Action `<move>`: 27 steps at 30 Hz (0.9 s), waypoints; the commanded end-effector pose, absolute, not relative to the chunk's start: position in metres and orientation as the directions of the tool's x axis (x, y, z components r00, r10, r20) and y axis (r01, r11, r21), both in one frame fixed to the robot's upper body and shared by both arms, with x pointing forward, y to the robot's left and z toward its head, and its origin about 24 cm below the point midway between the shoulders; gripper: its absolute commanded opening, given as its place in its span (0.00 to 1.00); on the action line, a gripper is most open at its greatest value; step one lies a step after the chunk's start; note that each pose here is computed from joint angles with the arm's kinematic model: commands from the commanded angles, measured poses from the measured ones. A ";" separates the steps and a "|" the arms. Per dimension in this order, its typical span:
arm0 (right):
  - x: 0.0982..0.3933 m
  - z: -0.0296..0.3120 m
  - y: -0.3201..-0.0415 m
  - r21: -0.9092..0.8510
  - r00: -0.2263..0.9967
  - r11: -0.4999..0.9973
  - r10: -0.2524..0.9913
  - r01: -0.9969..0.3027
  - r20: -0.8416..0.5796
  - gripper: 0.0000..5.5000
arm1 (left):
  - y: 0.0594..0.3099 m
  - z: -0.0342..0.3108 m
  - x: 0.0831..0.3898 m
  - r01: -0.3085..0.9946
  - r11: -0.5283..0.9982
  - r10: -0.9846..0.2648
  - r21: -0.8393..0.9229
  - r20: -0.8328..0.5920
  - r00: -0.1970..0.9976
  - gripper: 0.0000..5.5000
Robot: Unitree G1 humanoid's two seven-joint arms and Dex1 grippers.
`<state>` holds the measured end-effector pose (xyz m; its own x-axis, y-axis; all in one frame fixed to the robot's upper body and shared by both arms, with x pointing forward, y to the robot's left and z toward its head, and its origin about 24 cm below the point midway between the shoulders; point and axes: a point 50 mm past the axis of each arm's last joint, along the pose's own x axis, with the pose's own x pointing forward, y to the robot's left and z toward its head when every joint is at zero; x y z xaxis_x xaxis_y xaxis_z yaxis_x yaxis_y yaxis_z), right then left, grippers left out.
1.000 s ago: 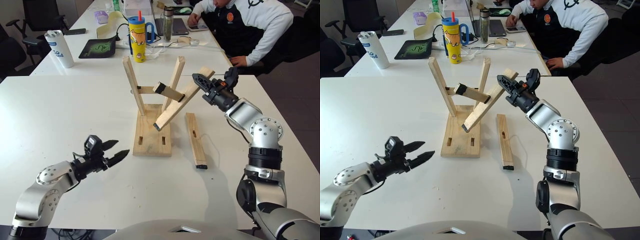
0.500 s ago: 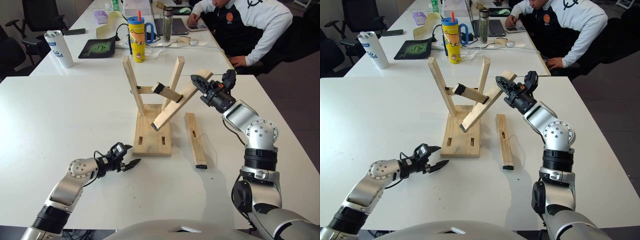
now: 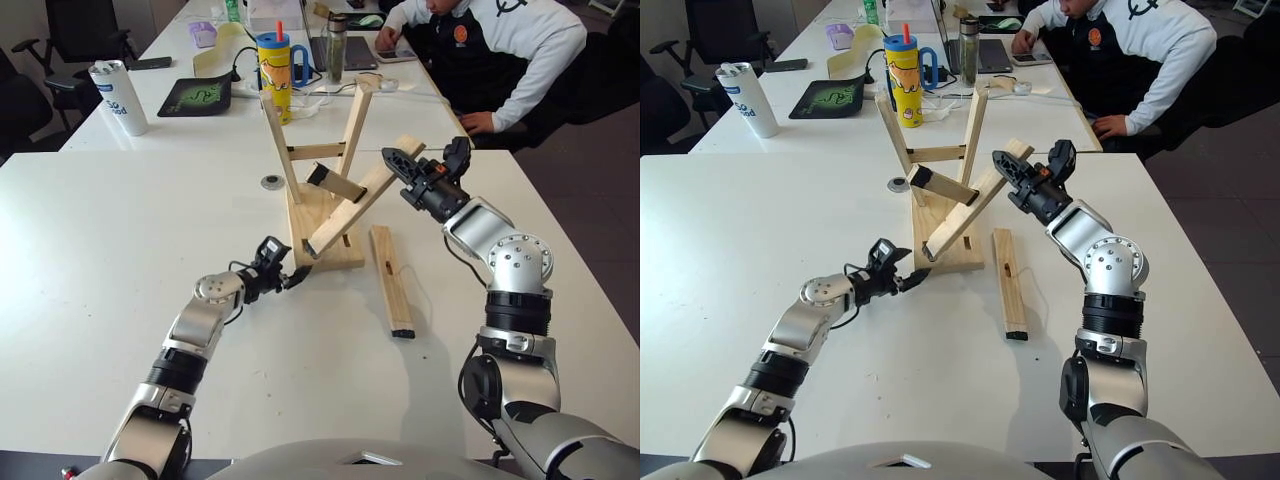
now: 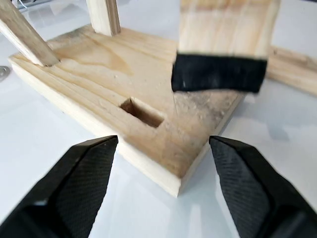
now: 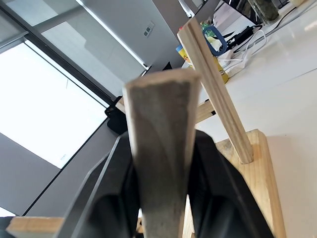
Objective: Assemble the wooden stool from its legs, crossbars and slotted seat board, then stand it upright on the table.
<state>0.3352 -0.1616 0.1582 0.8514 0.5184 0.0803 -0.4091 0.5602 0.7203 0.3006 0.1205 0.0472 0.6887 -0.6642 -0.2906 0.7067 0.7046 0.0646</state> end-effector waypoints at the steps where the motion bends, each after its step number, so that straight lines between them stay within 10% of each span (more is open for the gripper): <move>1: 0.340 0.168 -0.163 0.713 0.860 0.559 0.497 -0.423 0.121 0.19 | 0.109 0.056 0.317 0.691 0.720 -0.661 0.061 -0.241 0.710 0.62; 27: 0.346 0.140 -0.173 0.321 0.973 0.923 0.229 -0.214 -0.011 0.19 | 0.145 0.077 0.280 0.576 0.818 -0.574 -0.002 -0.082 0.815 0.62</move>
